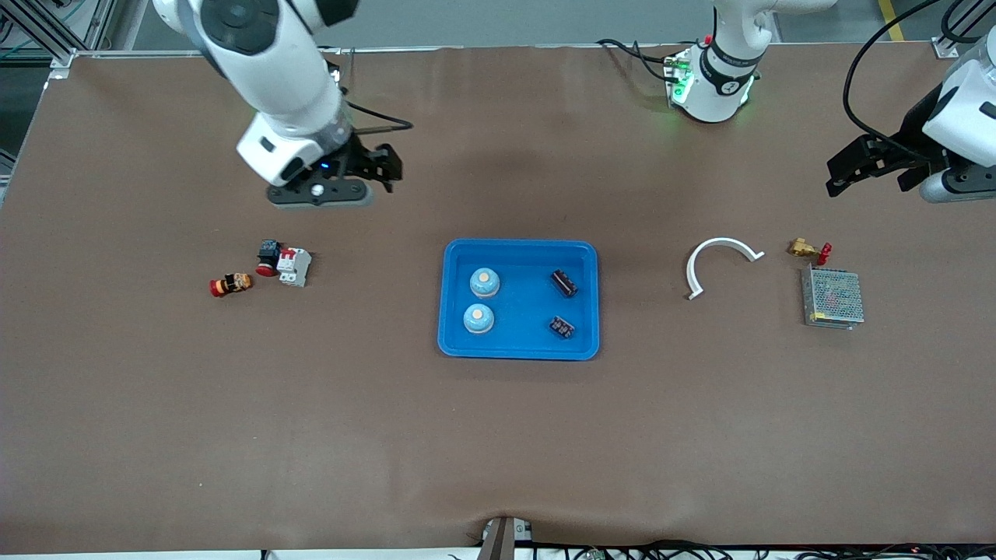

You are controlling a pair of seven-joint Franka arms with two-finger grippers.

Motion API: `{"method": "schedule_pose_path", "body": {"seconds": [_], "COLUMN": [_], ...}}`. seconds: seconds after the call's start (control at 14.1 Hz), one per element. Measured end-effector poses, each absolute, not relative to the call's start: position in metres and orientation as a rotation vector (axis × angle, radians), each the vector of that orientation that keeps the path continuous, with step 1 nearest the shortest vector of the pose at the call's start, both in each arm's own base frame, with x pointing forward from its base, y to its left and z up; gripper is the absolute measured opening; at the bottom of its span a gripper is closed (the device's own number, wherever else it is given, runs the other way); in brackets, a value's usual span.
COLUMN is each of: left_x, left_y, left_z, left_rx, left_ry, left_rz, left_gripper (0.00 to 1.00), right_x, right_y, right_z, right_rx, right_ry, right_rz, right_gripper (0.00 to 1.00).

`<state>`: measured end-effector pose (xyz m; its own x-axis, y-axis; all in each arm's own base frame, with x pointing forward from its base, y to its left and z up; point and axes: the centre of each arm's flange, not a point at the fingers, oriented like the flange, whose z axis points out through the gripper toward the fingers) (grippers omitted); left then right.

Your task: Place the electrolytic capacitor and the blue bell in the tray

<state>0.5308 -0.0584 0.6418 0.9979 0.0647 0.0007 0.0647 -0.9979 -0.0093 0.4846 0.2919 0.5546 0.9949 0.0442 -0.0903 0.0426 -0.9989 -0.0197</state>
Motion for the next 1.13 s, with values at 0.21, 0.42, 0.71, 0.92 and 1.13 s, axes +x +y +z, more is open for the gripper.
{"method": "schedule_pose_path", "body": {"seconds": [0.21,0.42,0.71,0.92,1.13], "left_x": [0.531,0.531,0.531,0.532,0.533], "left_y": [-0.057,-0.056,-0.055,-0.052,-0.054], "left_z": [0.642,0.642,0.641,0.640,0.638], "left_rx": [-3.131,-3.130,-3.130,-3.130,-3.129], "left_ry": [-0.104,-0.107,-0.111,-0.121,-0.117], "left_rz": [-0.001,0.000,0.001,0.005,0.011], "left_gripper": [1.00,1.00,1.00,1.00,1.00], "right_x": [0.486,0.494,0.508,0.515,0.517], "right_y": [0.233,0.178,0.104,0.051,0.019], "right_z": [0.577,0.589,0.588,0.587,0.588], "right_rx": [-3.113,-3.100,-3.084,-3.076,-3.109], "right_ry": [-0.124,-0.159,-0.177,-0.156,-0.099], "right_rz": [0.173,0.185,0.188,0.184,0.181], "right_gripper": [1.00,1.00,1.00,1.00,1.00]}}
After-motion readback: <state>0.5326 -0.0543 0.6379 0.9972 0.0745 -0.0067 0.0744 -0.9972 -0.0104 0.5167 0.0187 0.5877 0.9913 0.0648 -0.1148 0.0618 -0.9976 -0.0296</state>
